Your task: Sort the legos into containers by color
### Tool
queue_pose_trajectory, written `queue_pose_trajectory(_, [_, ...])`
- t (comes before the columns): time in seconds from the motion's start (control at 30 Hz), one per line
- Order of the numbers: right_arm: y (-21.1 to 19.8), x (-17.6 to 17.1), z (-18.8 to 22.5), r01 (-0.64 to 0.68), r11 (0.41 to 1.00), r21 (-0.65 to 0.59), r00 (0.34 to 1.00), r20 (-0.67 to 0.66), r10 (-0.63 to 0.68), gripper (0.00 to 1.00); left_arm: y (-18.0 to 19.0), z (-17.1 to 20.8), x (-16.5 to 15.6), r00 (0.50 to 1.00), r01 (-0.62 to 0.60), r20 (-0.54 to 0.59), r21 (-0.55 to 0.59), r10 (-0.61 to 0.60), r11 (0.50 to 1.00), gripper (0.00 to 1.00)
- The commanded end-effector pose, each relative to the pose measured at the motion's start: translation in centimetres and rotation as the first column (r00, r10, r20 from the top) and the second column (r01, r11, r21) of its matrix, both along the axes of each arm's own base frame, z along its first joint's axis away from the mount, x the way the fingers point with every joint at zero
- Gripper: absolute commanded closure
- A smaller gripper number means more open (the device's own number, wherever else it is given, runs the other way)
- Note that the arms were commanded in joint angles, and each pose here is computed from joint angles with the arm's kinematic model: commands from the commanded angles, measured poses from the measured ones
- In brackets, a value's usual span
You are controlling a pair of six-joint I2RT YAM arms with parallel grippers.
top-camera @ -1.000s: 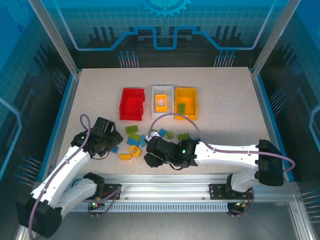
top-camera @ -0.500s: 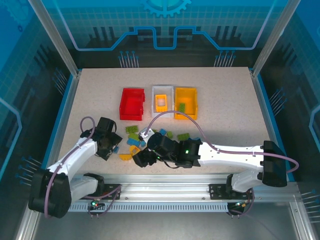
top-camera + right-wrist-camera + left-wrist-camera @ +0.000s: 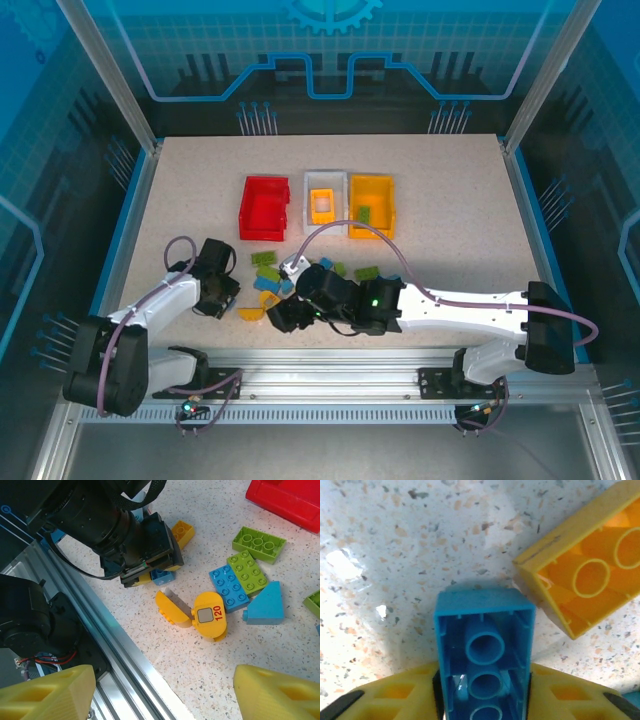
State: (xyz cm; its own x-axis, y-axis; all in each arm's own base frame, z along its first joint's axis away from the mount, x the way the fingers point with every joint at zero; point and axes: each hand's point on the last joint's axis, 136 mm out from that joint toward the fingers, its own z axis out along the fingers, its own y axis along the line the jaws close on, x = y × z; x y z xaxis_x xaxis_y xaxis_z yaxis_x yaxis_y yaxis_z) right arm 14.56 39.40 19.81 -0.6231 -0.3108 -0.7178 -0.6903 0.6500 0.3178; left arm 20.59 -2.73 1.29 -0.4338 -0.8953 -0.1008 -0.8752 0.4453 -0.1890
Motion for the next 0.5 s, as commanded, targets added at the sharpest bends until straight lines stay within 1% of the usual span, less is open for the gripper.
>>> queue_pose_trajectory(0.0, [-0.6,0.6,1.0,0.039,0.998,0.039,0.999,0.007,-0.040,0.26,0.2,-0.2,0.3,0.999,-0.023,0.031,-0.001,0.023,1.000,0.72])
queue_pose_trajectory(0.03, [-0.8,0.7,1.1,0.047,0.998,0.042,0.999,0.007,-0.048,0.26,0.2,0.1,0.3,0.999,-0.020,0.040,-0.003,0.020,1.000,0.77])
queue_pose_trajectory(0.1, [-1.4,1.2,1.5,0.068,0.996,0.057,0.998,0.009,-0.069,0.27,0.4,1.2,0.1,0.998,-0.007,0.061,0.005,0.007,1.000,0.83])
queue_pose_trajectory(0.17, [-2.2,1.9,2.3,0.096,0.991,0.088,0.995,0.007,-0.097,0.27,0.7,3.2,-0.1,0.994,0.009,0.104,0.026,-0.011,1.000,0.85])
queue_pose_trajectory(0.23, [-2.9,2.7,3.2,0.125,0.983,0.138,0.992,-0.001,-0.126,0.28,0.9,5.5,-0.1,0.986,0.026,0.162,0.045,-0.033,0.999,0.86])
queue_pose_trajectory(0.27, [-3.4,3.2,3.7,0.144,0.975,0.169,0.989,-0.006,-0.145,0.28,0.9,6.8,0.1,0.978,0.042,0.202,0.048,-0.050,0.998,0.88])
queue_pose_trajectory(0.37, [-4.6,4.8,5.5,0.200,0.941,0.271,0.979,-0.014,-0.204,0.29,0.0,10.1,1.5,0.951,0.153,0.264,0.062,-0.164,0.986,0.89])
queue_pose_trajectory(0.47, [-5.7,6.9,6.9,0.259,0.903,0.343,0.964,-0.029,-0.266,0.29,-1.8,12.2,4.5,0.896,0.328,0.287,0.086,-0.339,0.941,0.89])
